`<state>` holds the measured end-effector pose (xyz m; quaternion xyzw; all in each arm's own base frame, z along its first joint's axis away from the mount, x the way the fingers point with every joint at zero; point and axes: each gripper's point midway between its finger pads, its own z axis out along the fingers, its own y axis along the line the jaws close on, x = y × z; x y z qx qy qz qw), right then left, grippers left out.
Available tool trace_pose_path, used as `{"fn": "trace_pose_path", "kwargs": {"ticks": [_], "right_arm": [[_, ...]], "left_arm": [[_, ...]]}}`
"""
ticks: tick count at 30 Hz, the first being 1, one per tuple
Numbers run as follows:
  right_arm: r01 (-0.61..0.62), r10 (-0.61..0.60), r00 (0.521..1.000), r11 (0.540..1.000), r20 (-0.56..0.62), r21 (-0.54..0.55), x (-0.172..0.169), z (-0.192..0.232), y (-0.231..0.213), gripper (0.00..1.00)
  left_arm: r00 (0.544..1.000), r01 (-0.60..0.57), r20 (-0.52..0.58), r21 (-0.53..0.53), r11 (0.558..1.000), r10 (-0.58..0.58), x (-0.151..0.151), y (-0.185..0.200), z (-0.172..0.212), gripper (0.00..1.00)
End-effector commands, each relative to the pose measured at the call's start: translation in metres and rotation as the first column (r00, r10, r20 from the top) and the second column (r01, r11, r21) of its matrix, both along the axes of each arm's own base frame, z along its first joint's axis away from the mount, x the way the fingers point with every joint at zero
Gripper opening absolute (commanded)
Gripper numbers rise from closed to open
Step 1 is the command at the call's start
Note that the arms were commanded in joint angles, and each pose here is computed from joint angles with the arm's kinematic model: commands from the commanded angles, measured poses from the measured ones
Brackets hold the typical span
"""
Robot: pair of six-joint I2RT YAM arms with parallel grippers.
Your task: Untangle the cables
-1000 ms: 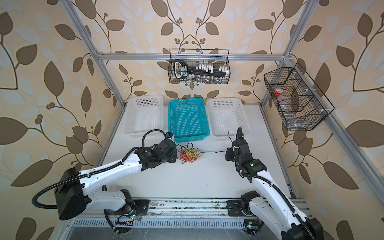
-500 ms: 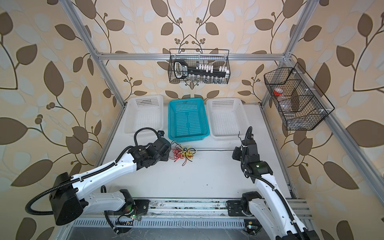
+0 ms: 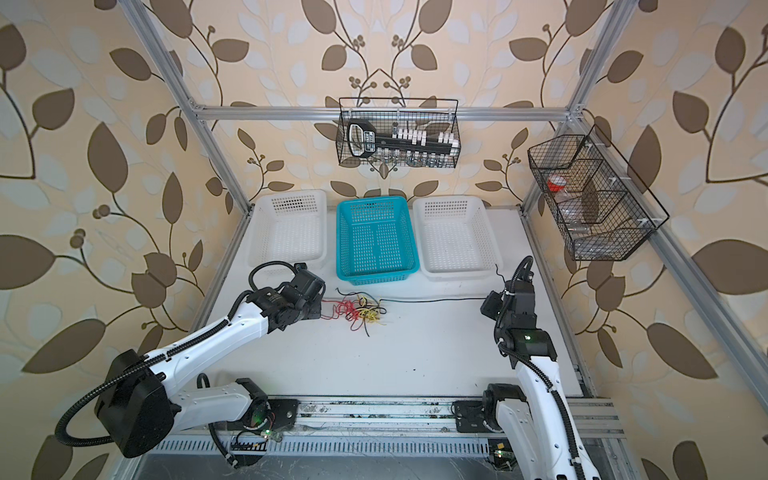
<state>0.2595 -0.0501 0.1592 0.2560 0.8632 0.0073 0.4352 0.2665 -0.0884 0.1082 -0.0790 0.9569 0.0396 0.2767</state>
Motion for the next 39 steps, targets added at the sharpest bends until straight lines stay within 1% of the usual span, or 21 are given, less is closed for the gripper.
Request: {"fn": "trace_pose_path", "kwargs": {"ticks": [1,4,7,9,12,15,18,20,21,23,26,27,32,36,39], "right_arm": [[0.059,-0.057,0.998,0.997,0.036,-0.04,-0.002,0.02,-0.015,0.0],[0.013,-0.013,0.998,1.0,0.061,-0.01,0.003,0.024,-0.006,0.0],[-0.043,0.044,0.994,0.999,0.096,-0.012,0.008,0.032,0.006,0.0],[-0.112,0.114,0.984,0.993,0.134,-0.025,0.012,0.04,0.021,0.0],[-0.232,0.236,0.951,0.972,0.202,-0.046,0.017,0.055,0.05,0.0],[-0.348,0.354,0.901,0.935,0.251,-0.067,0.02,0.066,0.08,0.0],[-0.438,0.447,0.848,0.894,0.286,-0.097,0.021,0.077,0.107,0.0],[-0.486,0.494,0.81,0.867,0.315,-0.111,0.021,0.087,0.123,0.0],[-0.51,0.516,0.793,0.853,0.324,-0.112,0.021,0.09,0.131,0.0],[-0.549,0.551,0.761,0.828,0.343,-0.111,0.021,0.099,0.145,0.0],[-0.604,0.598,0.719,0.79,0.354,-0.106,0.023,0.109,0.164,0.0],[-0.619,0.611,0.709,0.779,0.353,-0.106,0.023,0.112,0.169,0.0],[-0.691,0.678,0.643,0.714,0.357,-0.11,0.023,0.123,0.198,0.0],[-0.741,0.715,0.599,0.666,0.359,-0.089,0.022,0.127,0.215,0.0],[-0.768,0.737,0.576,0.636,0.352,-0.076,0.021,0.126,0.225,0.0]], "left_arm": [[0.998,-0.055,-0.006,0.061,0.997,0.055,-0.005,0.02,-0.001,0.0],[1.0,-0.01,0.0,-0.016,1.0,0.01,-0.002,0.004,-0.005,0.0],[0.999,0.042,0.028,-0.093,0.995,-0.039,0.002,-0.012,-0.005,0.0],[0.996,0.075,0.052,-0.134,0.988,-0.069,0.004,-0.021,-0.002,0.0],[0.991,0.116,0.086,-0.177,0.977,-0.102,0.006,-0.03,0.002,0.0],[0.984,0.154,0.126,-0.209,0.966,-0.13,0.006,-0.037,0.008,0.13],[0.975,0.19,0.161,-0.235,0.953,-0.154,0.007,-0.043,0.015,0.31],[0.969,0.21,0.183,-0.245,0.946,-0.168,0.008,-0.046,0.021,0.47],[0.966,0.218,0.189,-0.25,0.943,-0.174,0.008,-0.047,0.022,0.53],[0.959,0.242,0.211,-0.259,0.935,-0.19,0.009,-0.051,0.028,0.71],[0.936,0.306,0.262,-0.28,0.91,-0.234,0.011,-0.064,0.043,0.94],[0.926,0.33,0.282,-0.287,0.899,-0.25,0.012,-0.069,0.048,0.99],[0.856,0.473,0.382,-0.306,0.826,-0.349,0.014,-0.103,0.071,0.99],[0.809,0.547,0.42,-0.279,0.79,-0.412,0.016,-0.126,0.077,0.99],[0.769,0.597,0.444,-0.241,0.765,-0.46,0.017,-0.143,0.08,0.99]]}}
